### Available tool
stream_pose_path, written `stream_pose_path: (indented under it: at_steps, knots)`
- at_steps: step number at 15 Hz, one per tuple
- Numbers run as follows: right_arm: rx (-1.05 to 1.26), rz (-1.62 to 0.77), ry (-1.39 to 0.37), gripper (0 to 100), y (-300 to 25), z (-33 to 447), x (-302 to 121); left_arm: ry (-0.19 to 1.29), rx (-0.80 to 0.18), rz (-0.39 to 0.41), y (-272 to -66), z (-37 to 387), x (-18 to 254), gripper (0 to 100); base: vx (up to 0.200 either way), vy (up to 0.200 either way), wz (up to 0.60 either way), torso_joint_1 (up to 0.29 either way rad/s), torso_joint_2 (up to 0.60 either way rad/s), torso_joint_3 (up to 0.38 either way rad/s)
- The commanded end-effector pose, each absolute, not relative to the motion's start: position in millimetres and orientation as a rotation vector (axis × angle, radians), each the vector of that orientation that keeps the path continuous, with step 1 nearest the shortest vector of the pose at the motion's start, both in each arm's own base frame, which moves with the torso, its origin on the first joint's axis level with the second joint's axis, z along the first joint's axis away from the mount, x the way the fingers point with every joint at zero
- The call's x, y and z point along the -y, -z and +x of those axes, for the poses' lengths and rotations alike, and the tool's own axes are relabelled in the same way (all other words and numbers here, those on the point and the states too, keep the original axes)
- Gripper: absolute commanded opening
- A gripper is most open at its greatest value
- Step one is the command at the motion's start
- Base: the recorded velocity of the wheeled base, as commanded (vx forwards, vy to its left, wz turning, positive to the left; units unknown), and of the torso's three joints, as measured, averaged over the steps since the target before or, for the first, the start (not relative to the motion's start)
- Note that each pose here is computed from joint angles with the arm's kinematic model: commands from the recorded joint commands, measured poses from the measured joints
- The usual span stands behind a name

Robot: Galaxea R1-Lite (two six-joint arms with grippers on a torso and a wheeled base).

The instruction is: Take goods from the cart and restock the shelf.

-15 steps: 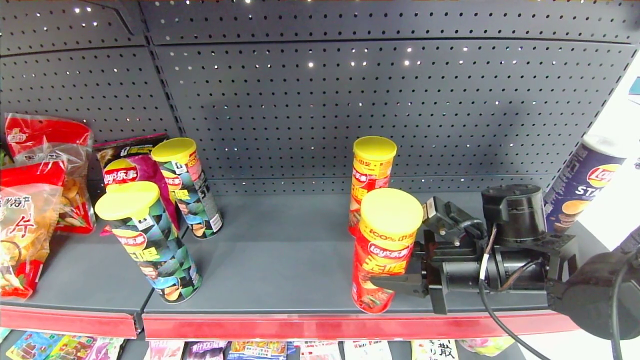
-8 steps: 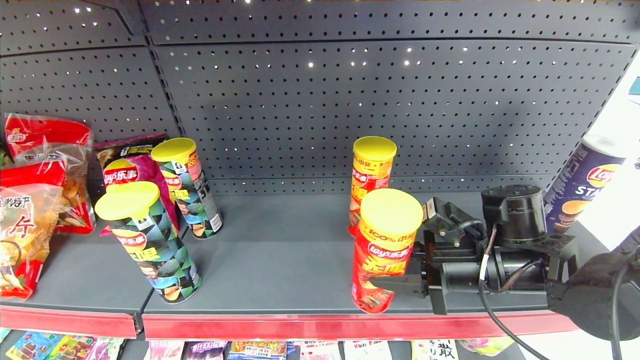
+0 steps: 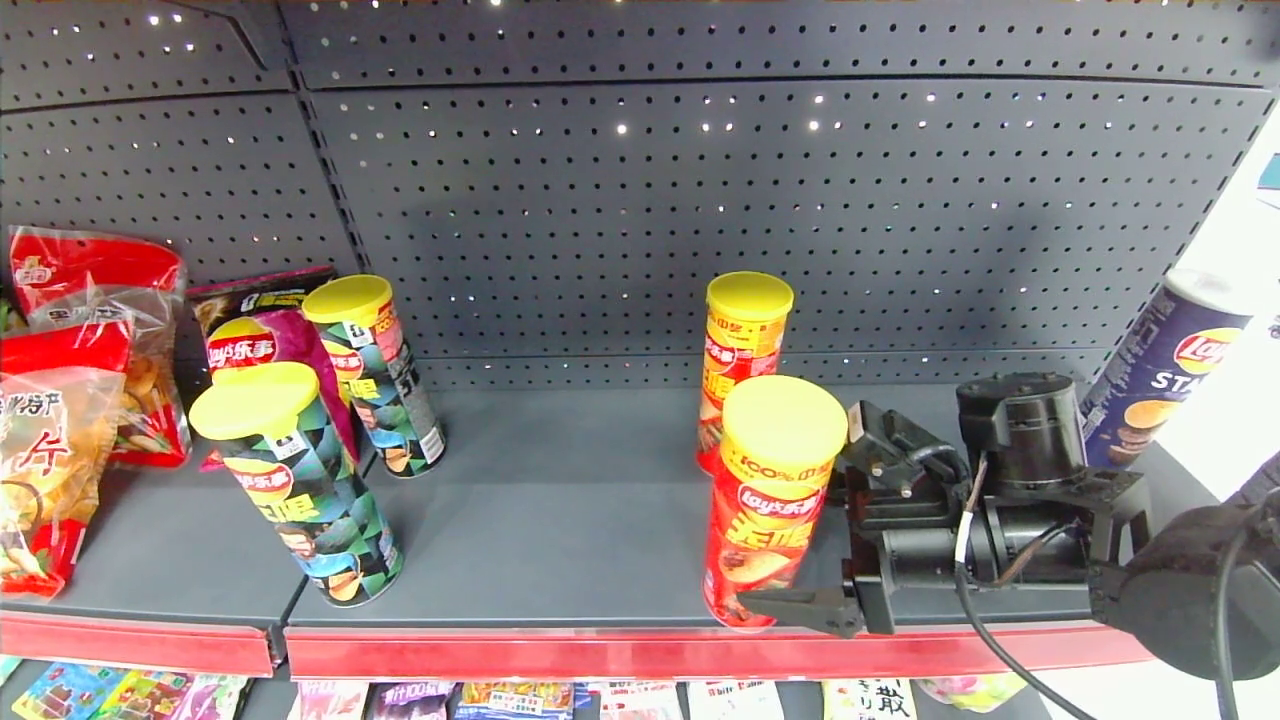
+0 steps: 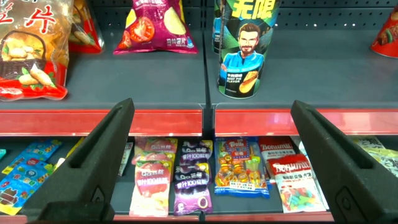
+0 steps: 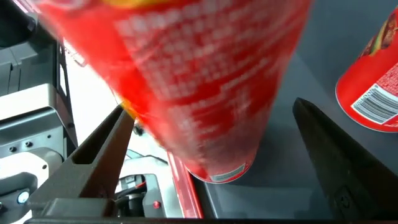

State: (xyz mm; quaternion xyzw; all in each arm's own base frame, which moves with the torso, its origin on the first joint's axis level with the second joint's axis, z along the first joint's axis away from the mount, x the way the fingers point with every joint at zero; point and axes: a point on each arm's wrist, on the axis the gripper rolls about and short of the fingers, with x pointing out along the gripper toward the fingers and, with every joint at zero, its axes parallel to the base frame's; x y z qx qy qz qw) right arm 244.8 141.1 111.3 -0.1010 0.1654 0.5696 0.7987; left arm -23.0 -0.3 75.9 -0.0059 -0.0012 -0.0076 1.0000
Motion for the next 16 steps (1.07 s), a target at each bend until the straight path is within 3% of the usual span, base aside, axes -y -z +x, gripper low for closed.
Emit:
stream_pose_path:
  at_steps: [1,12,16]
  knots:
    - [-0.353,-0.217,-1.210,100,-112.7,242.3,-138.6,0.015,0.001,-0.012,-75.9,-22.9,0.3,100,0.000,0.000,0.00,0.000,0.00,0.000]
    - [-0.382,-0.195,-1.044,100,-118.5,190.2,-87.2,0.015,0.001,-0.012,-75.9,-22.9,0.3,100,0.000,0.000,0.00,0.000,0.00,0.000]
    - [-0.414,-0.278,-0.779,100,-118.9,198.0,-90.3,0.015,0.001,-0.012,-75.9,-22.9,0.3,100,0.000,0.000,0.00,0.000,0.00,0.000]
